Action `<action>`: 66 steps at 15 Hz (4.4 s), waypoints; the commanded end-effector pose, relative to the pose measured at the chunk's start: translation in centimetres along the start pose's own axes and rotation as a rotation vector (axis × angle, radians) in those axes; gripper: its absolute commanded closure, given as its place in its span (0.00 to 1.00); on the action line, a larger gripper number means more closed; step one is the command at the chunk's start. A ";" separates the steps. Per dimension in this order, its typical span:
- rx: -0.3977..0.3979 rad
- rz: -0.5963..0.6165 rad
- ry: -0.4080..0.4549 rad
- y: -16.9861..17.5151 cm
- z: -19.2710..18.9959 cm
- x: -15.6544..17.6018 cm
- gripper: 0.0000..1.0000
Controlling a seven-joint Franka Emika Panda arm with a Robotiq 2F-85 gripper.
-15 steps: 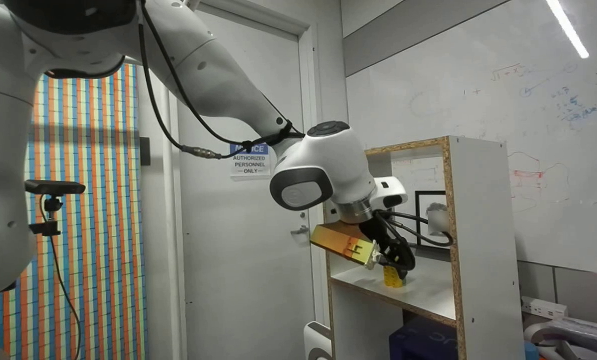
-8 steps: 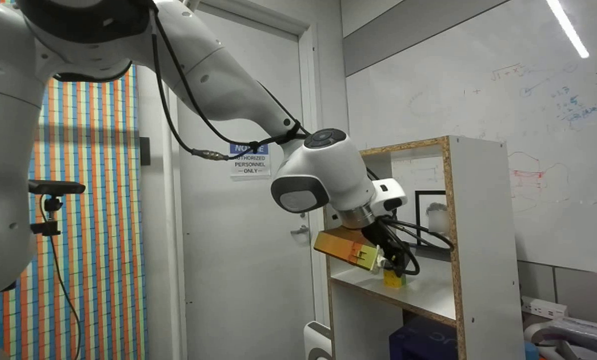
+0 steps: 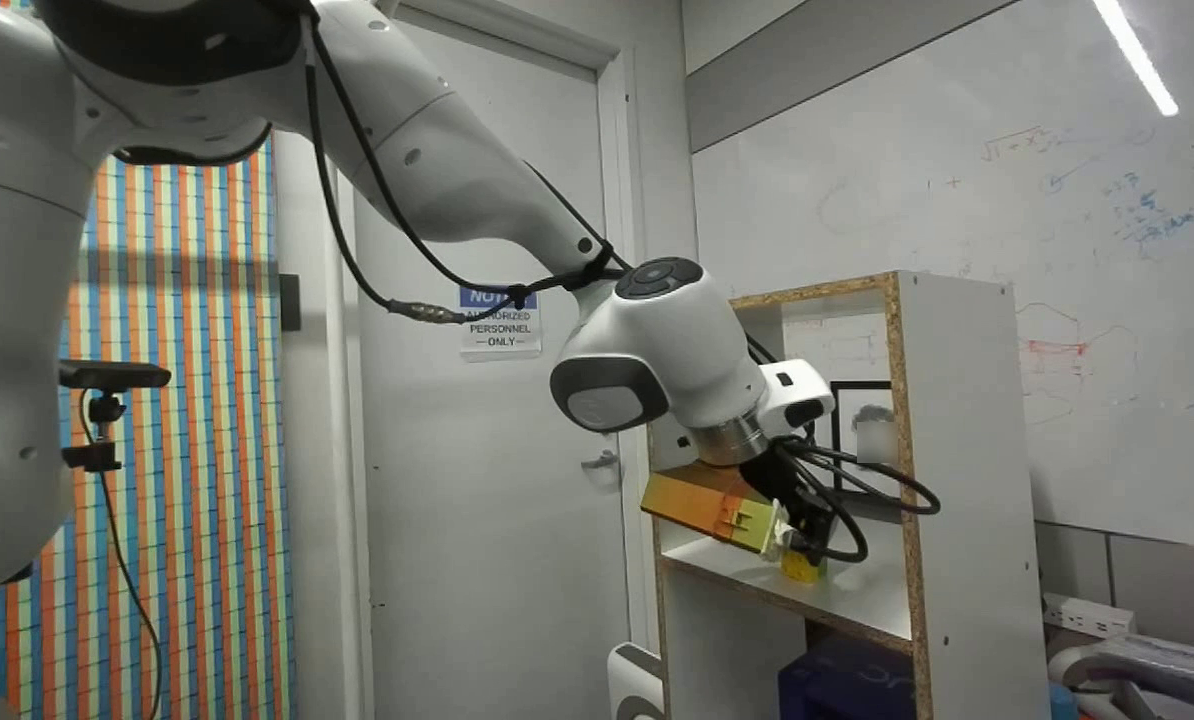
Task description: Put the Lego's on top of the shelf
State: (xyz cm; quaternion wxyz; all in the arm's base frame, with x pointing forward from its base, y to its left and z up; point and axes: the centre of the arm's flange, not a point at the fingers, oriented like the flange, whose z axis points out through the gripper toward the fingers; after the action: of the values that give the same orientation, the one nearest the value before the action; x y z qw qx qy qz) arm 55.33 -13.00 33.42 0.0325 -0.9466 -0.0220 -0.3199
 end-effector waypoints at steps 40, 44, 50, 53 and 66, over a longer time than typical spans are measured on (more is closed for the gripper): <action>0.103 0.225 -0.419 2.2 -27.6 25.1 0.83; 0.098 0.209 -0.444 1.8 -25.5 25.3 0.81; 0.095 0.206 -0.450 1.3 -25.5 25.6 0.25; 0.094 0.207 -0.450 1.3 -25.6 25.8 0.01; -0.045 0.084 -0.595 3.4 -32.4 17.2 0.00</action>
State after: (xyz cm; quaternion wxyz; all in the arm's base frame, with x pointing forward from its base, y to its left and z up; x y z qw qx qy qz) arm 54.13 -18.24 69.72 0.0317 -0.9977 0.0439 -0.0404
